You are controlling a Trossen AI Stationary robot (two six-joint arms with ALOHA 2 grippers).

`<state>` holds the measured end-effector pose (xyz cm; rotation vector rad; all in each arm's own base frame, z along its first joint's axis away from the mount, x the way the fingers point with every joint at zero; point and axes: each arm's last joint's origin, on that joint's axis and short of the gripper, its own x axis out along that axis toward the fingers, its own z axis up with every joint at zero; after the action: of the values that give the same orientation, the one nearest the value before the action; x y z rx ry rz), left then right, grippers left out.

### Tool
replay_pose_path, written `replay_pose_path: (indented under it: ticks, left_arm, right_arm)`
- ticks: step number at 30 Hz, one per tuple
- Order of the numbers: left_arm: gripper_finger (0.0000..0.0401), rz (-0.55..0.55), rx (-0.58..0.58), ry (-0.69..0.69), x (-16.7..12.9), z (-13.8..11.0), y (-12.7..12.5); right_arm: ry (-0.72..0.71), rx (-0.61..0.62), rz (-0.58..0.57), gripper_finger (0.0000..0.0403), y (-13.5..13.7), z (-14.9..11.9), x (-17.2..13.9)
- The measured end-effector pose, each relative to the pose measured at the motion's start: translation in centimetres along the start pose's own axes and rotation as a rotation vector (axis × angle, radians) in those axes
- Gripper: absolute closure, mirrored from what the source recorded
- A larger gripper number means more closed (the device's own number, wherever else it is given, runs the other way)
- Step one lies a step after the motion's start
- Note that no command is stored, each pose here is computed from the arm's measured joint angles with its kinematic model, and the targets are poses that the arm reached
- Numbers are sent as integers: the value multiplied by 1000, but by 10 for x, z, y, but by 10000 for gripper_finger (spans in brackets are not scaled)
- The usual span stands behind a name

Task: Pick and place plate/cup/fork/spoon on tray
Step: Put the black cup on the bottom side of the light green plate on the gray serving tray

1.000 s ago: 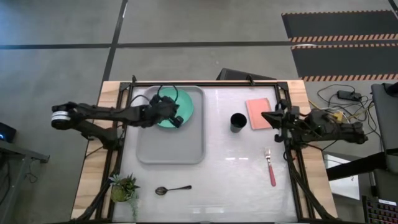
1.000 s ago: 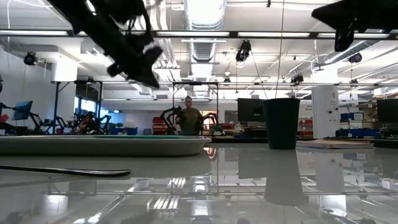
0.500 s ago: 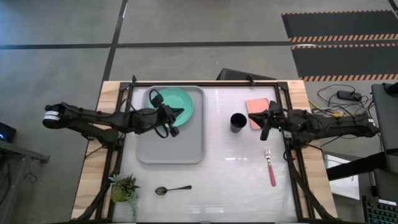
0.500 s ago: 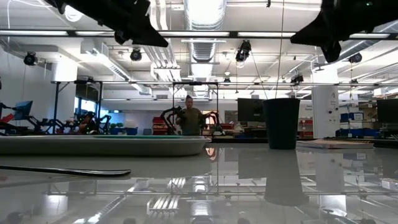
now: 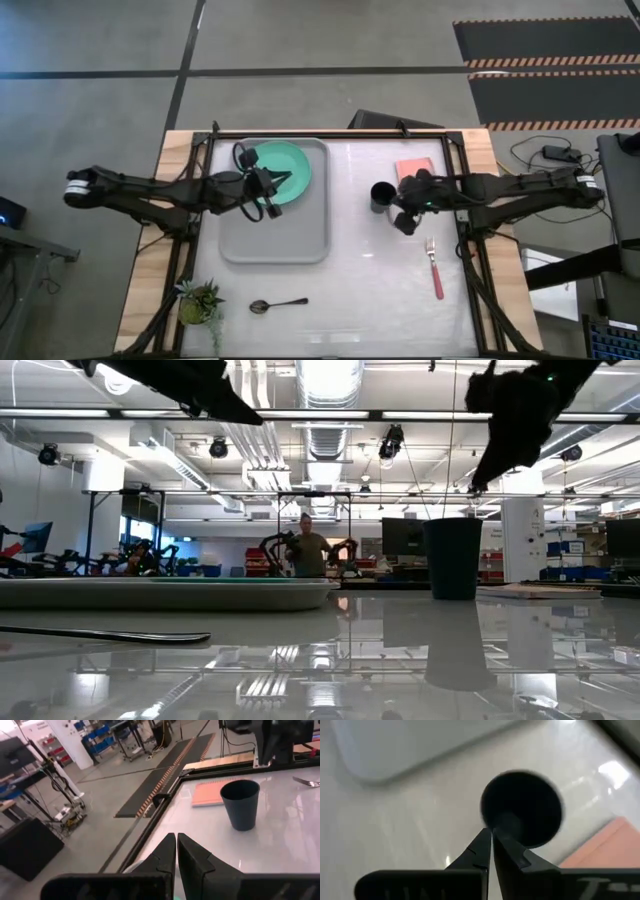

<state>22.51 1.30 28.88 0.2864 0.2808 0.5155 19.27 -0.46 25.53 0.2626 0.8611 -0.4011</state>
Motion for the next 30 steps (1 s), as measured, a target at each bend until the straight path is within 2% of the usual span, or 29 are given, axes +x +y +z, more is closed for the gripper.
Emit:
replay_pose_path:
  ticks: [6,14,20,26,30]
  left_arm:
    - [401,11,-11,-43,-12,5,9]
    - [401,8,-18,-48,-22,-8,11]
    - [401,11,-54,-64,-27,-8,15]
    - [401,10,-54,-63,-27,-8,15]
    - [401,10,-54,-63,-27,-8,15]
  right_arm:
    - [71,-34,-9,394,11,20,6]
    - [85,-146,-16,394,21,42,14]
    - [114,-204,-42,394,15,43,24]
    - [133,-207,-58,394,11,42,29]
    - [149,-209,-63,378,11,42,34]
